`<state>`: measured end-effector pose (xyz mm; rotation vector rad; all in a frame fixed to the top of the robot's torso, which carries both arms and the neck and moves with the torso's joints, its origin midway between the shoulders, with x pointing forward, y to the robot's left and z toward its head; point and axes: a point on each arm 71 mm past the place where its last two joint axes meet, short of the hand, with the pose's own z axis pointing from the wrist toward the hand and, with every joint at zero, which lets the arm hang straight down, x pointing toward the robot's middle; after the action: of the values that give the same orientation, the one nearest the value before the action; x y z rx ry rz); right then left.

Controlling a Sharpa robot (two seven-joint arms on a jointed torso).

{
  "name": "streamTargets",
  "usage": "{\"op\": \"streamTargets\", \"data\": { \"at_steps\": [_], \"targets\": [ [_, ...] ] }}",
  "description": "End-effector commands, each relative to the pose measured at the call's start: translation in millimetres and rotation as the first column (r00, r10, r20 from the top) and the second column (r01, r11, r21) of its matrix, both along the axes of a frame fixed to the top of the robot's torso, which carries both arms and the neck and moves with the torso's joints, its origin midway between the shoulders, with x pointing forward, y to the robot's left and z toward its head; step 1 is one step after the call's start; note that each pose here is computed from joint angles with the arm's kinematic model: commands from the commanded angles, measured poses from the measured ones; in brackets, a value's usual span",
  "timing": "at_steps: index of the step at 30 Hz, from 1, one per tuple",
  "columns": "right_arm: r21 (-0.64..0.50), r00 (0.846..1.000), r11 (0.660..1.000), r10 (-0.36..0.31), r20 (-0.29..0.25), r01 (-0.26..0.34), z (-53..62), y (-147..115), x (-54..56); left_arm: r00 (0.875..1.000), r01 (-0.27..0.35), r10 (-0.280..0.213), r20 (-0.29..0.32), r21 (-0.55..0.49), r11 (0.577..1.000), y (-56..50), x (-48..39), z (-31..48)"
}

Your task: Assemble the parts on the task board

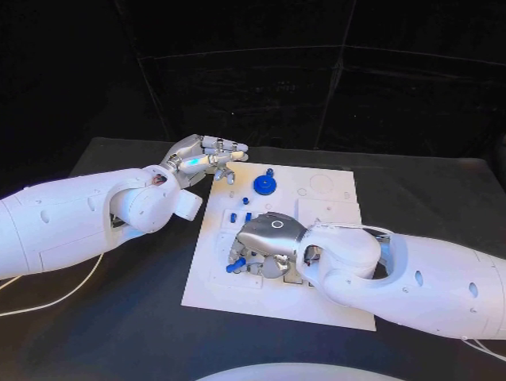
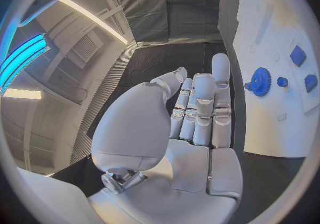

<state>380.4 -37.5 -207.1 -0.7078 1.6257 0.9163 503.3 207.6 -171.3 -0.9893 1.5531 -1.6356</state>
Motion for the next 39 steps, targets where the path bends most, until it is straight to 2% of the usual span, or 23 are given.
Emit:
{"op": "streamTargets", "data": {
  "at_steps": [1, 12, 39],
  "targets": [
    [0.008, 0.999, 1.000, 0.015, 0.033, -0.015, 1.8, -0.5, -3.9, 1.000, 0.002, -0.002, 0.004, -0.007, 1.000, 0.0, 0.1, 1.4],
    [0.010, 0.998, 1.000, 0.012, 0.061, -0.012, 4.8, -5.2, -8.5, 1.000, 0.003, -0.003, 0.002, -0.006, 1.000, 0.6, 0.2, 1.1],
    [-0.096, 0.995, 0.995, -0.005, 0.104, 0.015, 2.2, -0.6, -10.3, 1.000, 0.005, -0.005, -0.002, -0.006, 1.000, 1.0, 0.0, 0.7]
  ]
}}
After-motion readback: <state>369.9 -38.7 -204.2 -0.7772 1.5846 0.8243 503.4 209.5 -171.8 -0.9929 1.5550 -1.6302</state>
